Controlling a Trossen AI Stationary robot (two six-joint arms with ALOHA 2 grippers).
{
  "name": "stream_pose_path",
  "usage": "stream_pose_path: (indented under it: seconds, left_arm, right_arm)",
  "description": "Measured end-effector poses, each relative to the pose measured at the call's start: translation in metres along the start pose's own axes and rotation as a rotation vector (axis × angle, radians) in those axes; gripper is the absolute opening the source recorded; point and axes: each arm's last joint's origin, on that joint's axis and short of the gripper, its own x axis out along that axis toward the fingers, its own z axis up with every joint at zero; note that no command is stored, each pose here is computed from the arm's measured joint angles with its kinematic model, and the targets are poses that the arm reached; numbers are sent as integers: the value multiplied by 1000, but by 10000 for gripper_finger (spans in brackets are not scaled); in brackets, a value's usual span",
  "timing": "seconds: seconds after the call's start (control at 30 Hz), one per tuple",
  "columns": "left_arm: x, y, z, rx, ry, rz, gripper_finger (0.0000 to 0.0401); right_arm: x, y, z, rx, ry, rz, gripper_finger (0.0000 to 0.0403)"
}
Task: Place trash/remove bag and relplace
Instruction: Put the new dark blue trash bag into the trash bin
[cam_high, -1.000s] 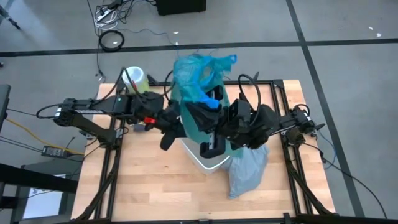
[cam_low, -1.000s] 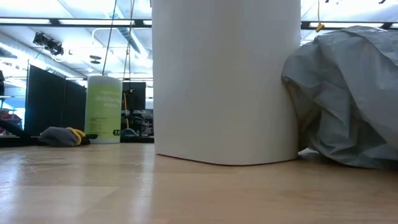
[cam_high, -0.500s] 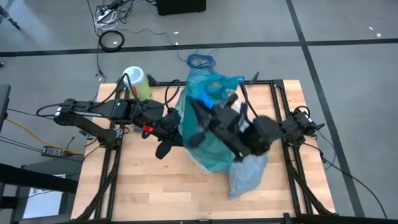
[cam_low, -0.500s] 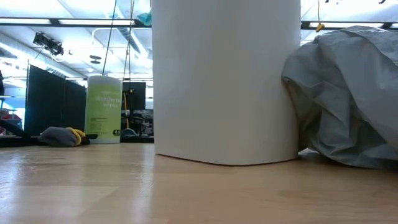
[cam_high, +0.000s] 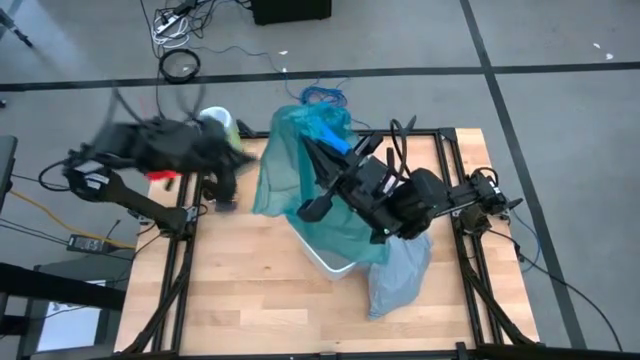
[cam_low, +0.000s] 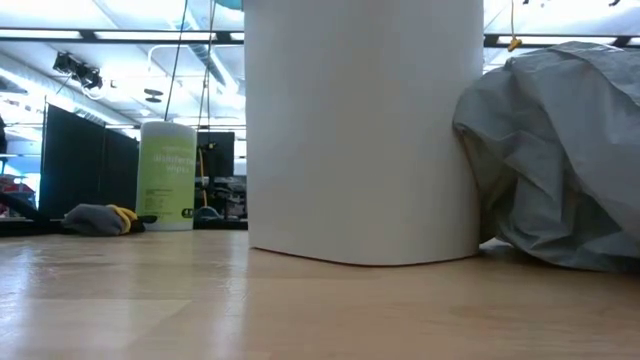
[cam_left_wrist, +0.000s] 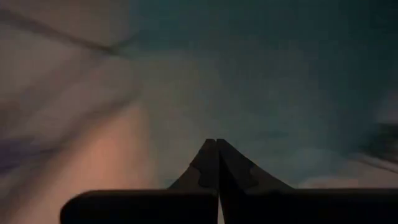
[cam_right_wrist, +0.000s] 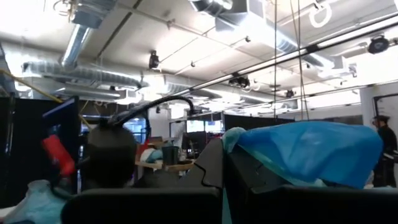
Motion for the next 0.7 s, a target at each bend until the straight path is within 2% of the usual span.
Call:
stream_pose_path:
  seconds: [0.1, 0.13, 0.2, 0.3, 0.47, 0.53, 0.6, 0.7]
  left_arm:
    - [-35, 22, 2, -40, -58, 357, 0]
    - [-43, 28, 0, -79, -80, 444, 0]
    - [-53, 36, -5, -152, -107, 530, 0]
    - [-44, 38, -14, -168, -67, 572, 0]
    - [7, 29, -43, -103, 126, 596, 0]
    - [21, 29, -55, -110, 149, 618, 0]
    - [31, 27, -61, -154, 128, 577, 0]
    - [50, 18, -62, -188, 91, 443, 0]
  right_arm:
    - [-2, 1, 2, -19, -7, 2, 0]
    - [-3, 1, 2, -18, -8, 2, 0]
    - [-3, 1, 4, -8, -16, -2, 0]
    - [-3, 0, 5, 6, -27, -6, 0]
    - [-2, -2, 6, 13, -38, -10, 0]
    - [-2, -2, 7, 23, -47, -12, 0]
    - [-2, -3, 7, 12, -51, -15, 0]
    - [-3, -3, 8, -6, -58, -20, 0]
